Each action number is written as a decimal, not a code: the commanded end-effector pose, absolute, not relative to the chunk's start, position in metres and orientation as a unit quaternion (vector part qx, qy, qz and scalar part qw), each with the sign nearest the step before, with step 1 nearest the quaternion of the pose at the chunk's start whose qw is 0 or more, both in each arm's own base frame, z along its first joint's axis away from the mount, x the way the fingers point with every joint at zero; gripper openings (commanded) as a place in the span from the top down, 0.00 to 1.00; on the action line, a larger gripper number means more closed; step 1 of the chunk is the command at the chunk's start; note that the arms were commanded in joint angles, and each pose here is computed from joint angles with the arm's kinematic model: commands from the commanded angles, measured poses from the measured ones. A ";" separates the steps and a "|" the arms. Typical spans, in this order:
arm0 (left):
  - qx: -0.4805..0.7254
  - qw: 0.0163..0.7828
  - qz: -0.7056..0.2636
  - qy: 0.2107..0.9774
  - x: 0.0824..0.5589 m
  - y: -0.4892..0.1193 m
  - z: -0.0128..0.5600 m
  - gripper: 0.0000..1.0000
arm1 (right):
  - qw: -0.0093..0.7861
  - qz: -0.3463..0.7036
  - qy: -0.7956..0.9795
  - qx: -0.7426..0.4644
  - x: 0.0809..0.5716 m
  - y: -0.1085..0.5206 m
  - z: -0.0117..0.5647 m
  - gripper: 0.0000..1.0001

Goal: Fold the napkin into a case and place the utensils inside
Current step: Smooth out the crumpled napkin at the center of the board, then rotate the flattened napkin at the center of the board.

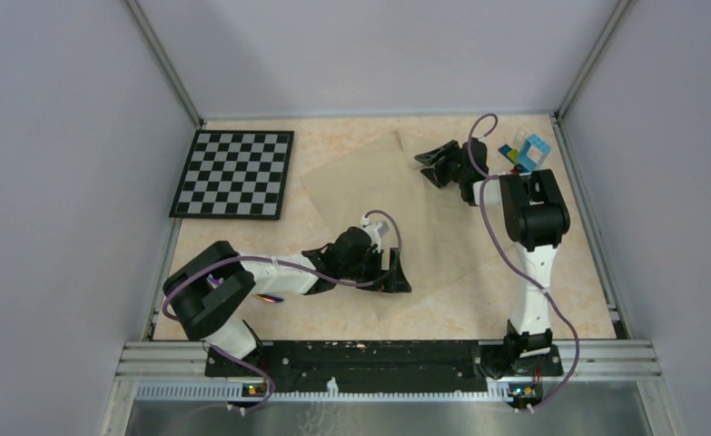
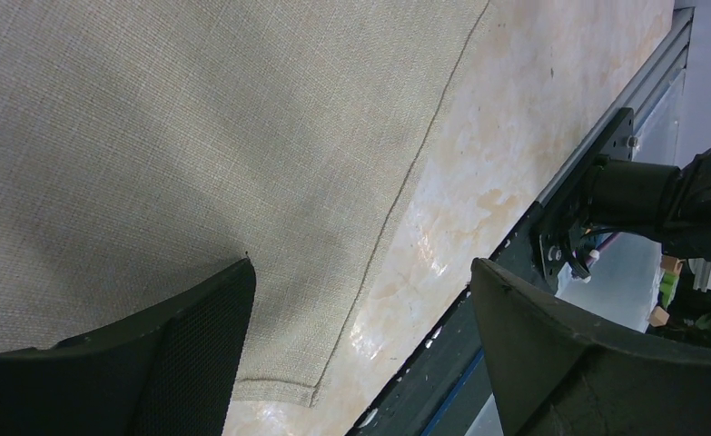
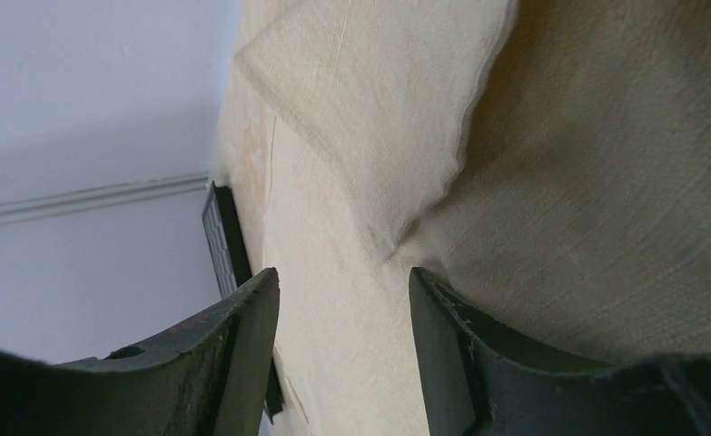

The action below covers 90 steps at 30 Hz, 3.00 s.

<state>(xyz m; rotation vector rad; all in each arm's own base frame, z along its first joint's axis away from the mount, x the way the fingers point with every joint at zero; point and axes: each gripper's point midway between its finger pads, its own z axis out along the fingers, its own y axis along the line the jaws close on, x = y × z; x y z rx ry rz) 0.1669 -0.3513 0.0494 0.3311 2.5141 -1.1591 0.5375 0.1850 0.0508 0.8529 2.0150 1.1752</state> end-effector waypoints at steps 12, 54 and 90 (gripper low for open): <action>0.094 0.137 -0.292 0.942 0.152 -0.305 -0.016 0.05 | 0.411 0.510 0.664 0.361 0.656 0.187 0.102 0.50; 0.158 0.195 -0.311 0.917 0.131 -0.329 0.021 0.01 | 0.391 0.180 0.897 0.102 0.319 0.069 0.161 0.28; 0.090 0.250 -0.309 0.913 0.108 -0.241 0.045 0.01 | 0.244 0.102 0.940 0.216 0.295 0.036 0.015 0.49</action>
